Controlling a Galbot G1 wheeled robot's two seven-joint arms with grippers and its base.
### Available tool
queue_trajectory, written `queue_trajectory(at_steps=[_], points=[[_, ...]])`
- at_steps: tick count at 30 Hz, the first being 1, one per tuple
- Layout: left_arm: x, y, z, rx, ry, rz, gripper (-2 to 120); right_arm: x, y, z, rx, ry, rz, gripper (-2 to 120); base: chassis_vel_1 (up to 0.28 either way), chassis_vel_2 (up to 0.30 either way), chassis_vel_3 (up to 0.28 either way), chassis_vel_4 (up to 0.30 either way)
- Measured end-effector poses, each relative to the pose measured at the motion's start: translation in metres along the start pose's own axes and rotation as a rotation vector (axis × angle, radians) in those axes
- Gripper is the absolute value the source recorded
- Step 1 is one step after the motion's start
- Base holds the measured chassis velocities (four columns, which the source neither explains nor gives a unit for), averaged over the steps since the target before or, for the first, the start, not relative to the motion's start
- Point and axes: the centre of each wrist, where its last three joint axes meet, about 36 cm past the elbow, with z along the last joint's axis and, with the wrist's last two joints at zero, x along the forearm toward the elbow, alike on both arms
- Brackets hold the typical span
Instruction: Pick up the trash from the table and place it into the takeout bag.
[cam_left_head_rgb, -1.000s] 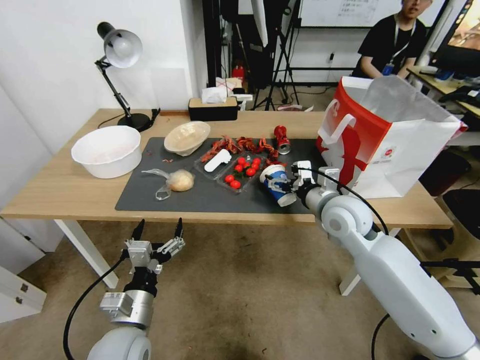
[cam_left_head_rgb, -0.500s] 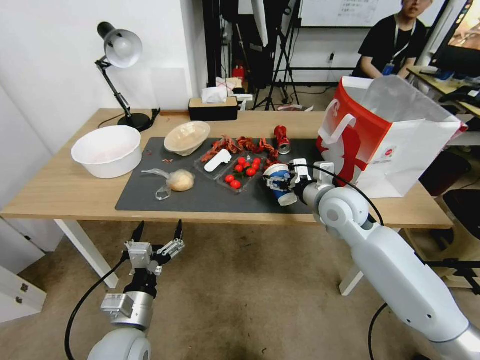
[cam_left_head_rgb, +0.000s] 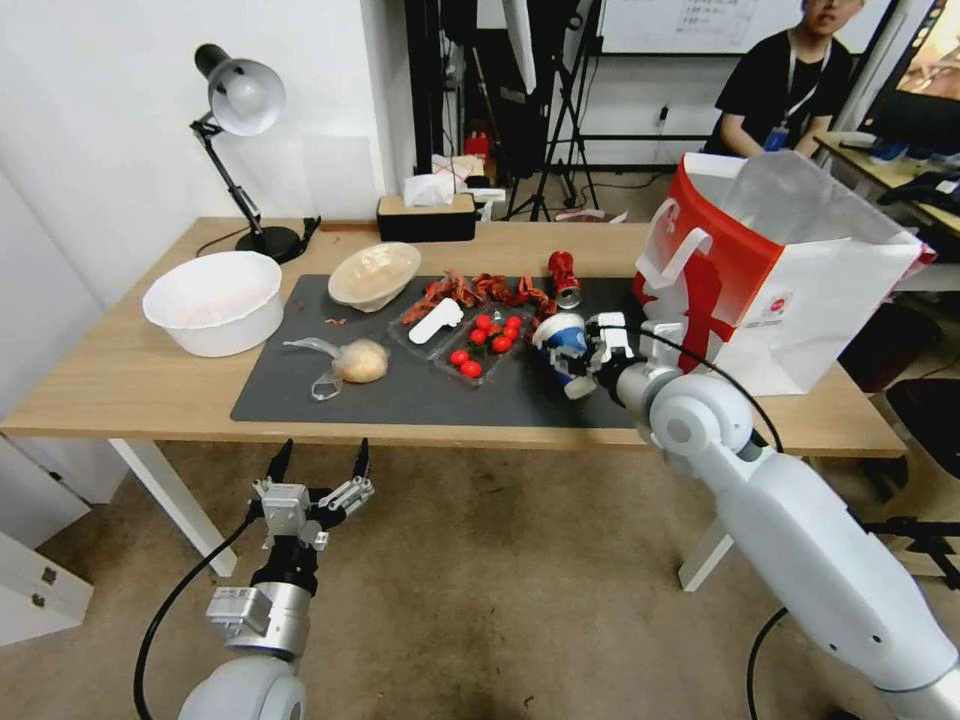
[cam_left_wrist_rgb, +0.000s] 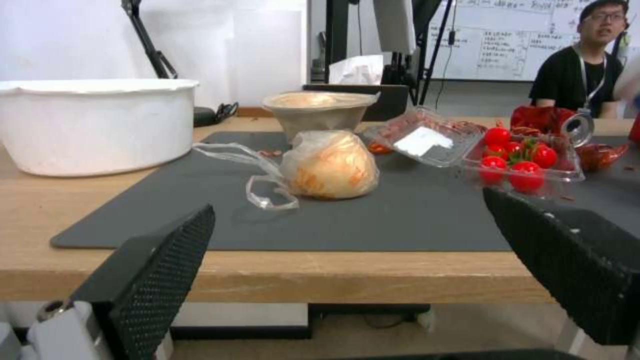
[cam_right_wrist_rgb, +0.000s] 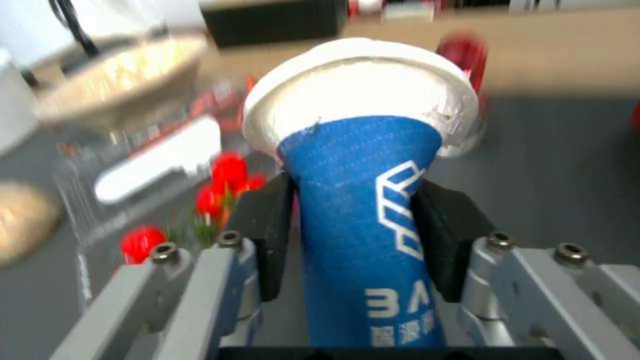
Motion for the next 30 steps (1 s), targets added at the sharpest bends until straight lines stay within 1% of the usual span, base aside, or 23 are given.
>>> queue_trajectory(at_steps=[1,2,3,5,6,8,9,10,12,13,14,15,16,17,19,20,22,25,27,28,29,30], points=[[0.001,0.0,0.0,-0.002,-0.001,0.0,100,0.009,-0.004,-0.011,0.024,-0.059,-0.001,34,0.0,0.0,0.0,0.0],[0.001,0.0,0.0,-0.002,-0.001,-0.001,100,0.014,-0.006,-0.018,0.04,-0.096,0.0,32,0.0,0.0,0.0,0.0],[0.001,0.0,0.0,-0.002,-0.001,-0.001,100,0.014,-0.006,-0.018,0.04,-0.096,0.0,32,0.0,0.0,0.0,0.0],[0.001,0.0,0.0,-0.002,-0.004,-0.001,100,0.027,-0.009,-0.035,0.07,-0.175,0.004,26,0.0,0.0,0.0,0.0],[0.001,0.0,0.0,-0.002,-0.004,-0.001,100,0.027,-0.009,-0.035,0.07,-0.175,0.004,26,0.0,0.0,0.0,0.0],[0.001,0.0,0.0,-0.002,-0.005,-0.001,100,0.042,-0.014,-0.056,0.099,-0.268,0.018,21,0.0,0.0,0.0,0.0],[0.001,0.0,0.0,-0.002,-0.006,-0.002,100,0.045,-0.015,-0.062,0.107,-0.291,0.023,19,0.0,0.0,0.0,0.0],[0.001,0.0,0.0,-0.002,-0.006,-0.002,100,0.045,-0.015,-0.062,0.107,-0.291,0.023,19,0.0,0.0,0.0,0.0],[0.001,-0.001,0.0,-0.002,-0.01,-0.002,100,0.061,-0.026,-0.097,0.141,-0.413,0.073,11,0.0,0.0,0.0,0.0],[0.001,-0.001,0.0,-0.002,-0.01,-0.002,100,0.061,-0.026,-0.097,0.141,-0.413,0.073,11,0.0,0.0,0.0,0.0],[0.001,-0.001,0.001,-0.002,-0.012,-0.003,100,0.066,-0.033,-0.111,0.151,-0.456,0.103,8,0.0,0.0,0.0,0.0],[0.001,-0.001,0.001,-0.002,-0.012,-0.003,100,0.067,-0.037,-0.118,0.155,-0.473,0.12,6,0.0,0.0,0.0,0.0],[0.001,-0.001,0.001,-0.002,-0.012,-0.003,100,0.067,-0.037,-0.118,0.155,-0.473,0.12,6,0.0,0.0,0.0,0.0],[0.001,-0.001,0.001,-0.004,-0.011,-0.003,100,0.071,-0.051,-0.136,0.161,-0.505,0.175,2,0.0,0.0,0.0,0.0],[0.001,-0.001,0.002,-0.005,-0.011,-0.003,100,0.072,-0.067,-0.15,0.158,-0.52,0.236,0,0.0,0.0,0.0,0.0],[0.001,-0.001,0.002,-0.005,-0.011,-0.003,100,0.072,-0.067,-0.15,0.158,-0.52,0.236,0,0.0,0.0,0.0,0.0],[0.001,-0.001,0.002,-0.005,-0.01,-0.003,100,0.073,-0.087,-0.162,0.147,-0.516,0.312,0,0.0,0.0,0.0,0.0],[0.001,0.0,0.003,-0.005,-0.009,-0.004,100,0.074,-0.096,-0.165,0.139,-0.494,0.364,0,0.0,0.0,0.0,0.0],[0.0,0.0,0.003,-0.005,-0.009,-0.004,100,0.076,-0.102,-0.164,0.134,-0.463,0.407,6,0.0,0.0,0.0,0.0],[0.0,0.0,0.003,-0.005,-0.01,-0.003,100,0.076,-0.104,-0.161,0.131,-0.432,0.442,12,0.0,0.0,0.0,0.0],[0.0,0.0,0.003,-0.005,-0.01,-0.003,100,0.076,-0.104,-0.161,0.131,-0.432,0.442,12,0.0,0.0,0.0,0.0],[0.0,0.0,0.003,-0.004,-0.01,-0.003,100,0.076,-0.106,-0.16,0.129,-0.414,0.463,17,0.0,0.0,0.0,0.0]])
